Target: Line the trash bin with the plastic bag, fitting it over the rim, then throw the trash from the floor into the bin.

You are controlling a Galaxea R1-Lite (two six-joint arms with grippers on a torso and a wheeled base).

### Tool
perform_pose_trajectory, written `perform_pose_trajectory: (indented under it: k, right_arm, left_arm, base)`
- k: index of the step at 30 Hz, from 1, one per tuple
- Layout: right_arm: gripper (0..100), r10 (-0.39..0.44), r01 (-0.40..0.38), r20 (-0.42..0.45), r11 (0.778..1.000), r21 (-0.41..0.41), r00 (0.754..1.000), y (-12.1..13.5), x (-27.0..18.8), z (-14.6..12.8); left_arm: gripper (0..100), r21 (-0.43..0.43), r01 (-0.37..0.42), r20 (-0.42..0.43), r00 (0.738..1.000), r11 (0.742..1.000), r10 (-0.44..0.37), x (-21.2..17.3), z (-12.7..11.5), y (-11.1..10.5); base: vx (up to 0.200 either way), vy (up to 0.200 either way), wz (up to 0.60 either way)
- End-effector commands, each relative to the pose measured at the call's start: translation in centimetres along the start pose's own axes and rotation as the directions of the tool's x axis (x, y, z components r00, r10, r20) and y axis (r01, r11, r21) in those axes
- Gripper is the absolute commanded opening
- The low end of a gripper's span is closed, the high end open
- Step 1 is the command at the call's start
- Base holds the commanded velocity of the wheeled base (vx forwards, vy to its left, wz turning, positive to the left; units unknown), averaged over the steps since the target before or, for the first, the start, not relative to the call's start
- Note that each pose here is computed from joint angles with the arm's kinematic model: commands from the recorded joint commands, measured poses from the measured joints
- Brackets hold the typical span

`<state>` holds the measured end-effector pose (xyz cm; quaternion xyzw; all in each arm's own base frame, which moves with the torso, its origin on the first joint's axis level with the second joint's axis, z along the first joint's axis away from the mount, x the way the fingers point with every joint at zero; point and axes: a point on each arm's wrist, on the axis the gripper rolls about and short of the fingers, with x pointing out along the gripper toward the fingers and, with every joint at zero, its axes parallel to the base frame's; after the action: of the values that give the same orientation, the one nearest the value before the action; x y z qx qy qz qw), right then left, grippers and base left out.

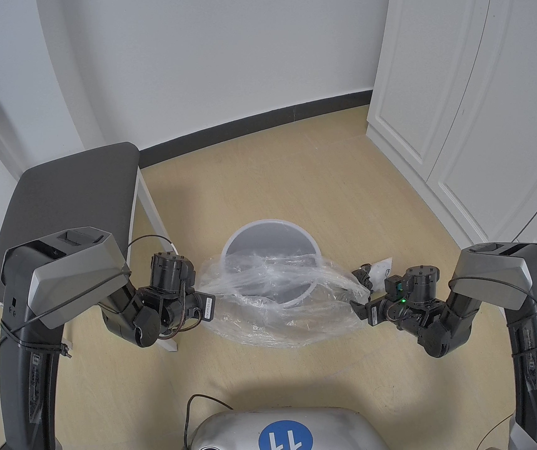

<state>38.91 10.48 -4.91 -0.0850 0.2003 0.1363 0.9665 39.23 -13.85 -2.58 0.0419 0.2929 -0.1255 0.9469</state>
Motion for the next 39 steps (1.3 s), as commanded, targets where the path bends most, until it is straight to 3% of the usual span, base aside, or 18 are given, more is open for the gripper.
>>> perform_pose_trajectory:
  k: [1, 2, 4, 5, 6, 8, 10, 20, 35, 39]
  right_arm:
    - [100, 0.151, -0.146, -0.025, 0.978, 0.150, 0.988, -1.6, -1.6, 0.6]
    - [100, 0.183, -0.174, -0.027, 0.964, 0.201, 0.983, -1.9, -1.9, 0.9]
    - [100, 0.272, -0.254, -0.015, 0.915, 0.314, 0.962, -2.5, -2.7, 1.9]
    - [100, 0.314, -0.294, 0.001, 0.887, 0.356, 0.950, -2.8, -3.1, 2.3]
    - [100, 0.380, -0.355, 0.020, 0.843, 0.404, 0.925, -3.2, -3.8, 2.6]
    - [100, 0.441, -0.414, 0.041, 0.802, 0.431, 0.897, -3.9, -4.5, 2.8]
    - [100, 0.466, -0.440, 0.050, 0.786, 0.435, 0.883, -4.7, -4.9, 2.6]
    - [100, 0.428, -0.402, 0.032, 0.818, 0.412, 0.903, -7.3, -5.0, 1.0]
    - [100, 0.413, -0.399, 0.059, 0.820, 0.411, 0.909, -9.0, -5.5, 1.0]
    - [100, 0.441, -0.460, 0.142, 0.804, 0.377, 0.886, -10.1, -6.1, 0.9]
  left_arm:
    - [0, -0.002, -0.003, -0.007, 1.000, 1.000, 0.003, 0.2, -0.3, 0.1]
    - [0, -0.002, -0.003, -0.007, 1.000, 1.000, 0.003, 0.2, -0.3, 0.1]
    - [0, -0.001, -0.001, -0.007, 1.000, 1.000, 0.001, 0.2, -0.3, 0.0]
    - [0, -0.001, -0.001, -0.007, 1.000, 1.000, 0.001, 0.2, -0.3, 0.0]
    - [0, -0.001, -0.001, -0.007, 1.000, 1.000, 0.001, 0.2, -0.3, 0.0]
    - [0, -0.001, -0.001, -0.002, 1.000, 1.000, 0.001, 0.2, -0.3, 0.0]
    - [0, -0.001, -0.001, -0.005, 1.000, 1.000, 0.001, 0.2, -0.4, 0.0]
    - [0, 0.000, -0.004, -0.014, 1.000, 1.000, 0.004, 0.5, -0.7, 0.1]
    - [0, 0.010, -0.007, -0.016, 1.000, 1.000, 0.007, 0.6, -0.8, 0.2]
    - [0, 0.009, -0.011, -0.017, 1.000, 1.000, 0.011, 0.7, -0.8, 0.4]
  base:
    - [0.000, 0.000, 0.00]
    - [0.000, 0.000, 0.00]
    - [0.000, 0.000, 0.00]
    - [0.000, 0.000, 0.00]
    - [0.000, 0.000, 0.00]
    - [0.000, 0.000, 0.00]
    - [0.000, 0.000, 0.00]
    - [0.000, 0.000, 0.00]
    - [0.000, 0.000, 0.00]
    - [0.000, 0.000, 0.00]
